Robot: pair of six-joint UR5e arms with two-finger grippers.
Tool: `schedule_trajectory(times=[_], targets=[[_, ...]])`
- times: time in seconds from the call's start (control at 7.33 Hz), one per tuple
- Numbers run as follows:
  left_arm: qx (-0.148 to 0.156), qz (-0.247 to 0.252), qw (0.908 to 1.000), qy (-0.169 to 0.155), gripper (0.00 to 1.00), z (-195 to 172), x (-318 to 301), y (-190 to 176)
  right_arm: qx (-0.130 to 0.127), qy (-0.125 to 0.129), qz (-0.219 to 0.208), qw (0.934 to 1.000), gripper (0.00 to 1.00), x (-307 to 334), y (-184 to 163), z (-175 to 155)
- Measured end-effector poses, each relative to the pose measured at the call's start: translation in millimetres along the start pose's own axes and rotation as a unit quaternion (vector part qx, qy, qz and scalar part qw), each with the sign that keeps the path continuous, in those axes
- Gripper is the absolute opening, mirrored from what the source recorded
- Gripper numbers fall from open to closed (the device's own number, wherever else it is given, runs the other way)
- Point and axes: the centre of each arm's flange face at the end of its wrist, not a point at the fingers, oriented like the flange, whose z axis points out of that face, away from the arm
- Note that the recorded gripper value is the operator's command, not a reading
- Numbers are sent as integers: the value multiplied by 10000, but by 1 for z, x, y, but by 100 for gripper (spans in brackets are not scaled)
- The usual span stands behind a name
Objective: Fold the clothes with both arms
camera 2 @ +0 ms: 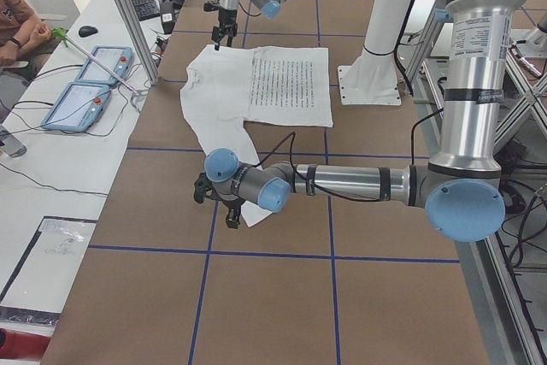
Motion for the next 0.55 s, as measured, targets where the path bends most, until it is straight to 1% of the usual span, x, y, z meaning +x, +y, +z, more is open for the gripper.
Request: schedule_trajectory(times=[0.14,0.27,0.41,0.55], targets=[[-159,-42,9999,-10,87,20,2,2,20,99,-260,9996,99,59,-38,-22],[-242,-55,9997,-12,87,34,-1,3,25,197,-485,9986,99,106,-66,-38],[-299,-69,9995,-14,87,43,-3,2,8,263,-605,9978,99,138,-83,-48],[-360,-64,9993,-22,87,51,-3,1,-12,290,-662,9974,99,156,-91,-54]])
